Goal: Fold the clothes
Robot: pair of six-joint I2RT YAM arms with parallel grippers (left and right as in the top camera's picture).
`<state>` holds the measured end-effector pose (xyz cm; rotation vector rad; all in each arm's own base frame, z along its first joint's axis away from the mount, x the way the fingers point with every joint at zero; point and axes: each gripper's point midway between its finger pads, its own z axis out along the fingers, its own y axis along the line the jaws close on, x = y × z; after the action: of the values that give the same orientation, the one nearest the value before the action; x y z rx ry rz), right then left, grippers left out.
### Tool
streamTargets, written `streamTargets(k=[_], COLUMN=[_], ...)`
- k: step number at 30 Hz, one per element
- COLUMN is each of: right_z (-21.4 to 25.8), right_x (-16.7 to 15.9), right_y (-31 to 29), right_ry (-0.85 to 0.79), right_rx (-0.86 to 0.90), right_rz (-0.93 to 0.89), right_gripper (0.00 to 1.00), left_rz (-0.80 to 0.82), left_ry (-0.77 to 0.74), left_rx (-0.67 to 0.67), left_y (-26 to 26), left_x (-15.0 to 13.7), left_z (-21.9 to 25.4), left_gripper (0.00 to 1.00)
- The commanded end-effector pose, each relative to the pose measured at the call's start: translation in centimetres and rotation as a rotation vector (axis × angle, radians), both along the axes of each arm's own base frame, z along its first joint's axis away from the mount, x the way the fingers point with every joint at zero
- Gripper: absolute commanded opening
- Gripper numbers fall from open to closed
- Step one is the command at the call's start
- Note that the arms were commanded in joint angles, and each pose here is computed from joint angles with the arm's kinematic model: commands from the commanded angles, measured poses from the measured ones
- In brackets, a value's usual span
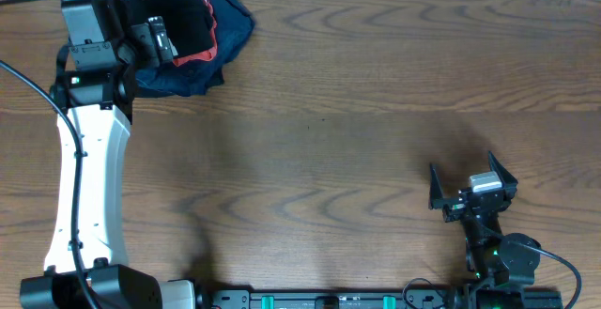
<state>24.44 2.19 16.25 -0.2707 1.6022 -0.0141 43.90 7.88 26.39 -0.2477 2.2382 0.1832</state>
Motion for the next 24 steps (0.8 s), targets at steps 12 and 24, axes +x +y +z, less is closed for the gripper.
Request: streamTargets(k=[12,24], right_z=[-0.1,-0.1], right_x=[0.0,0.0], right_y=[0.1,0.1], right_ry=[0.002,0.002], right_rx=[0.008,0.008], right_rz=[0.0,0.0], right_gripper=[0.99,0.99], left_rz=[-0.218,-0.185], left_ry=[-0.163,-0.436], left_rx=[-0.116,-0.167], left_y=[-5.7,-7.0], left_x=[-4.1,-14.4], left_z=[-1.5,-7.9], left_gripper=[0.98,0.98])
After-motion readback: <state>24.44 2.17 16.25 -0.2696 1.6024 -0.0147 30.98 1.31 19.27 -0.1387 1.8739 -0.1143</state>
